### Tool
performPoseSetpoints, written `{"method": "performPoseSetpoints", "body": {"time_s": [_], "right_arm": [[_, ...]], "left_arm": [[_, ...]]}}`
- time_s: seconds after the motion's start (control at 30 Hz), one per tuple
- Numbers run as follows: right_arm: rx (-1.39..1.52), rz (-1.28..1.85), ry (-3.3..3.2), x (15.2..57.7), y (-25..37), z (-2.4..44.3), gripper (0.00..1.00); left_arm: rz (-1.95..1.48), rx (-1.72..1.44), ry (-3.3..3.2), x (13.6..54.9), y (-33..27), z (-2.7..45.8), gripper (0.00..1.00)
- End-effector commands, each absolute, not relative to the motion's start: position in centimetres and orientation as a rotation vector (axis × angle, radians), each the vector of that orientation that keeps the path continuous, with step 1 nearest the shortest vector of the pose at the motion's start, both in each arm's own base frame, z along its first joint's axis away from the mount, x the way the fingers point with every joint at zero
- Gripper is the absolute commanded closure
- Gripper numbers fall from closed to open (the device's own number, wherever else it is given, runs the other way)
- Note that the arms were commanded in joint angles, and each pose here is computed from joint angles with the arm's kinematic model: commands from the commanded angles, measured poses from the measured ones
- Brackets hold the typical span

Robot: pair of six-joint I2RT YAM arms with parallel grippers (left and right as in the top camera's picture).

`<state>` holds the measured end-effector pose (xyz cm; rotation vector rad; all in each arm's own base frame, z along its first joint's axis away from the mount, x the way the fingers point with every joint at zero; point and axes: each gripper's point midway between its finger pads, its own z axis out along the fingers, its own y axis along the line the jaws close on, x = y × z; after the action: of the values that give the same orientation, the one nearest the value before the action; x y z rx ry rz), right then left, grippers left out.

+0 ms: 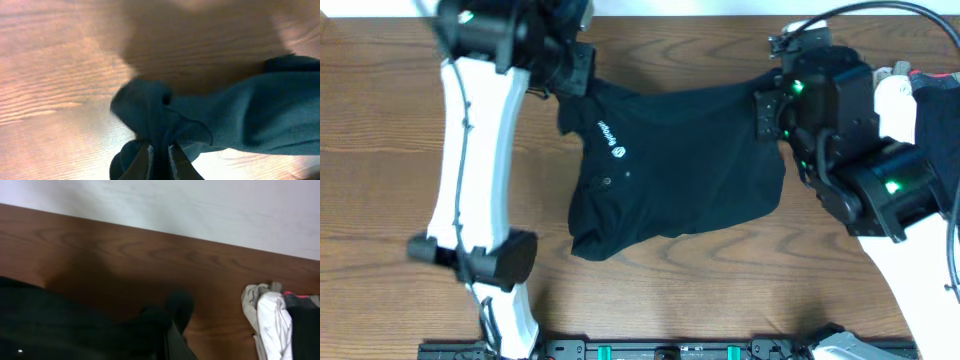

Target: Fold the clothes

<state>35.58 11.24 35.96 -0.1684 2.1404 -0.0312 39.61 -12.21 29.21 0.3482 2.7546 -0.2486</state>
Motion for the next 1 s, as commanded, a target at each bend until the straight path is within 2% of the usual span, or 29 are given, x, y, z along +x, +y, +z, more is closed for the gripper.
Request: {"method": "performPoseSetpoints", "body": {"time_s": [0.0, 0.17, 0.2, 0.33, 0.47, 0.8, 0.97], "right_arm": [[-0.073, -0.108, 2.093, 35.6, 9.0, 37.6, 0.99], [-0.086, -0.143, 2.085, 35.7, 8.7, 37.7, 0.99], [-0.085, -0.142, 2.082, 35.7, 8.7, 37.8, 0.99], [-0.074, -0.129, 2.054, 35.9, 8.8, 38.5, 0.99], [-0.066, -0.118, 2.028, 36.2, 8.9, 39.2, 0.99], [0.027, -0.279, 1.98, 36.2, 5.9, 40.4, 0.99], [0.045, -0.298, 1.985, 36.1, 5.0, 40.4, 0.99]], "left_arm": [[-0.261, 0.35, 2.799, 39.5, -12.3, 28.2, 0.91], [-0.258, 0.347, 2.85, 40.6, -12.5, 25.9, 0.91], [-0.257, 0.347, 2.853, 40.6, -12.5, 25.8, 0.87], [-0.258, 0.346, 2.848, 40.8, -12.6, 25.8, 0.53], [-0.285, 0.323, 2.862, 40.5, -12.8, 25.7, 0.37], [-0.454, 0.409, 2.925, 38.3, -14.7, 25.3, 0.36], [-0.524, 0.511, 2.967, 37.3, -16.8, 23.4, 0.36]]}}
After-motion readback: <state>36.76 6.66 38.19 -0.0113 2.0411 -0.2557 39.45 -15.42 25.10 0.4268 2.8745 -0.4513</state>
